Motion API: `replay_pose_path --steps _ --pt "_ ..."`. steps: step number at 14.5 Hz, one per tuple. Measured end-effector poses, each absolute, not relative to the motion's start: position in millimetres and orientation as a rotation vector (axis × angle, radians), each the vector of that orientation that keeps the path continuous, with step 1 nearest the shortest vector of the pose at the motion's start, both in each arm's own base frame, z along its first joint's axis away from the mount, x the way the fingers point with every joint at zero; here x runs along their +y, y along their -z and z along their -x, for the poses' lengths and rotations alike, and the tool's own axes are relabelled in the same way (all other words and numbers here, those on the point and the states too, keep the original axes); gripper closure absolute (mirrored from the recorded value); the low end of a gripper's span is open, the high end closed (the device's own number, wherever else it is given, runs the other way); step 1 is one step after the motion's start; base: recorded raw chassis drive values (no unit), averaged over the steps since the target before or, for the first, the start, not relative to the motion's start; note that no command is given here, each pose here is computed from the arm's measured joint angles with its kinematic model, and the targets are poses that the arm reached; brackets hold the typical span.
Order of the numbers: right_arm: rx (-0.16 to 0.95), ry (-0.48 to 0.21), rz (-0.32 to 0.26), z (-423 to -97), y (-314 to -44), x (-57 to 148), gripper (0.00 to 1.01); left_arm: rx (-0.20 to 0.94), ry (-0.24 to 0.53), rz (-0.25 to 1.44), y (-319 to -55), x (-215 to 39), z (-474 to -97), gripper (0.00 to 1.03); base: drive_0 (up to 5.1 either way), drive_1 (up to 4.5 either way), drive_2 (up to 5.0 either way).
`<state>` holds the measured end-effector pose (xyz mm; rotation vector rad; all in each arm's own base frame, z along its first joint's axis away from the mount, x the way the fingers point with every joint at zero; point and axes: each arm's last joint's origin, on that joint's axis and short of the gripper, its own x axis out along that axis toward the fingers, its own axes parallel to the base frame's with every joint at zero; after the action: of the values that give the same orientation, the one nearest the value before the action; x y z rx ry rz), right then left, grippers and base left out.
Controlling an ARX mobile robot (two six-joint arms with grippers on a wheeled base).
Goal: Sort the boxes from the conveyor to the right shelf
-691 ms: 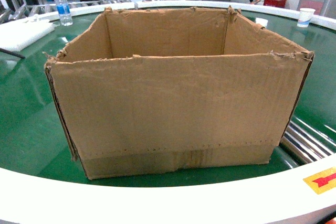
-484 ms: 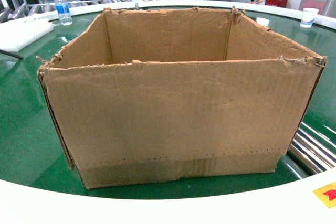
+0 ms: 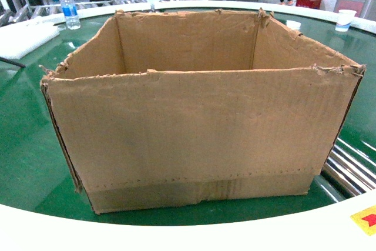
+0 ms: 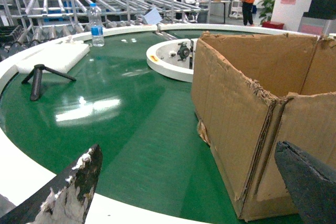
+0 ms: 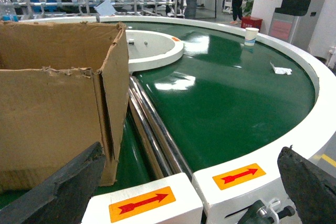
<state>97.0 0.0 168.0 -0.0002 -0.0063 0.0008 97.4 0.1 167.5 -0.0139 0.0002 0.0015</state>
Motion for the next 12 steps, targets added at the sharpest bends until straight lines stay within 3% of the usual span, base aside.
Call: replay_pose_path --steps 12 --pt "-0.006 -0.001 0.000 -97.0 -168.0 0.0 0.03 0.001 -0.001 0.014 -167.4 0.1 -97.4 0.05 0.0 0.00 0.0"
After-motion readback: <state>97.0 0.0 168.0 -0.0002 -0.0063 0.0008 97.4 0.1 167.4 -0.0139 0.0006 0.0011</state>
